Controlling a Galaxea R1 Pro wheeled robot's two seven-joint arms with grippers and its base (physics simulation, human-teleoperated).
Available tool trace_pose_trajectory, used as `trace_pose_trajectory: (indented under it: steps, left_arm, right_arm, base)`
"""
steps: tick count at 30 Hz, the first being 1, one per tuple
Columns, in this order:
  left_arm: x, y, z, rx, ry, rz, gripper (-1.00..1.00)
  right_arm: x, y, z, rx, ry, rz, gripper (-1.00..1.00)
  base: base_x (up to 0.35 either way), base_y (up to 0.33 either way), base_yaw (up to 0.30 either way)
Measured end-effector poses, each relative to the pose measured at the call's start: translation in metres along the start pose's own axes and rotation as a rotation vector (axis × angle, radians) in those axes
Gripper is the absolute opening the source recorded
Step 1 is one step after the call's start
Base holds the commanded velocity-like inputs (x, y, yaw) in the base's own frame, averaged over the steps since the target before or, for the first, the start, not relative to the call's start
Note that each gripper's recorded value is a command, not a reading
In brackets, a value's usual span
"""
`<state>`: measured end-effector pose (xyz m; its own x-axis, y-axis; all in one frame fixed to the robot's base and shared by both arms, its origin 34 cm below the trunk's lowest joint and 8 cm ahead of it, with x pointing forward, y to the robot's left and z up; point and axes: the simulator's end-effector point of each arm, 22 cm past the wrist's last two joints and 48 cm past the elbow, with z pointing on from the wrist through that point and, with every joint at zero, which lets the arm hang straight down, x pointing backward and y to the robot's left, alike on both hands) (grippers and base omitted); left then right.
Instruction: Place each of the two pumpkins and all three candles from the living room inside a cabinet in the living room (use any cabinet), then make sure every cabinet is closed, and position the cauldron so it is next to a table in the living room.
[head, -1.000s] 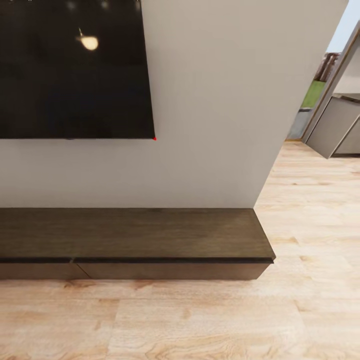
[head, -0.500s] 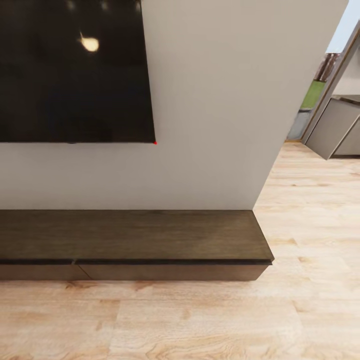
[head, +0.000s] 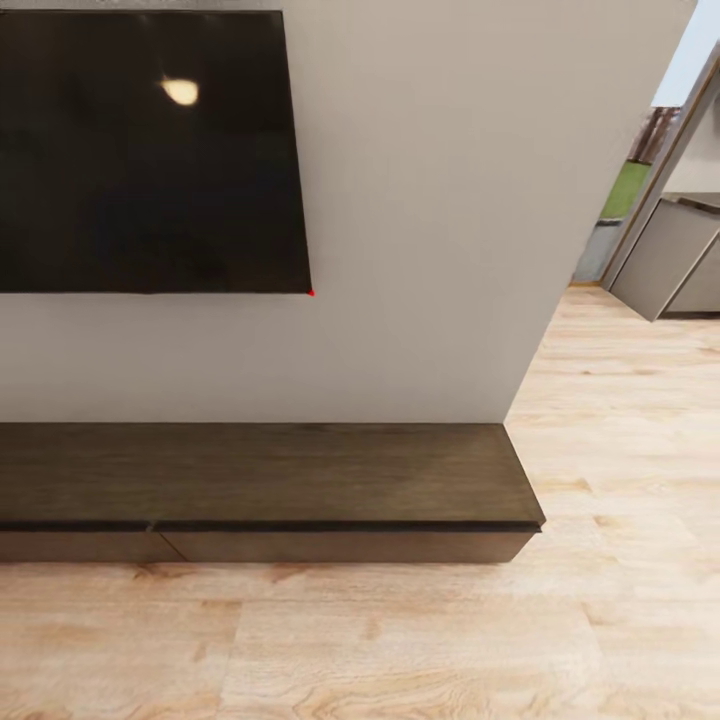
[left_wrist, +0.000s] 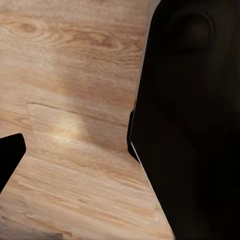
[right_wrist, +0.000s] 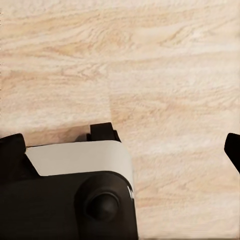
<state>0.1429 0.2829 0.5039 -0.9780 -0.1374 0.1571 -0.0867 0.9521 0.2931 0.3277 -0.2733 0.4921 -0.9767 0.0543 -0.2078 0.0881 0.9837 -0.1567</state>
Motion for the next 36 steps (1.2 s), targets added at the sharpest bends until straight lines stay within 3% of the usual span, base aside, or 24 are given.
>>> trace_pose_trajectory:
  steps: [4, 7, 11, 17, 36]
  left_arm:
    - [0.001, 0.002, -0.005, 0.0, -0.001, 0.0, 1.0]
    - [0.002, 0.003, -0.009, 0.0, -0.001, 0.001, 1.0]
    - [0.003, 0.005, -0.014, -0.001, -0.009, -0.003, 1.0]
    - [0.006, 0.008, -0.021, -0.002, -0.009, -0.003, 1.0]
    - [0.016, 0.015, -0.043, -0.001, -0.006, -0.002, 1.0]
  right_arm:
    - [0.017, -0.001, -0.007, -0.004, 0.051, -0.014, 1.0]
    - [0.037, -0.001, -0.013, -0.007, 0.128, -0.032, 1.0]
    - [0.057, 0.015, -0.023, -0.09, 0.187, -0.044, 1.0]
    - [0.07, 0.036, -0.037, -0.196, 0.207, -0.037, 1.0]
    - [0.09, 0.033, -0.066, -0.211, 0.236, -0.039, 1.0]
  base:
    - [0.0, 0.0, 0.0]
    - [0.0, 0.0, 0.0]
    - [0.0, 0.0, 0.0]
    - [0.0, 0.0, 0.0]
    - [0.0, 0.0, 0.0]
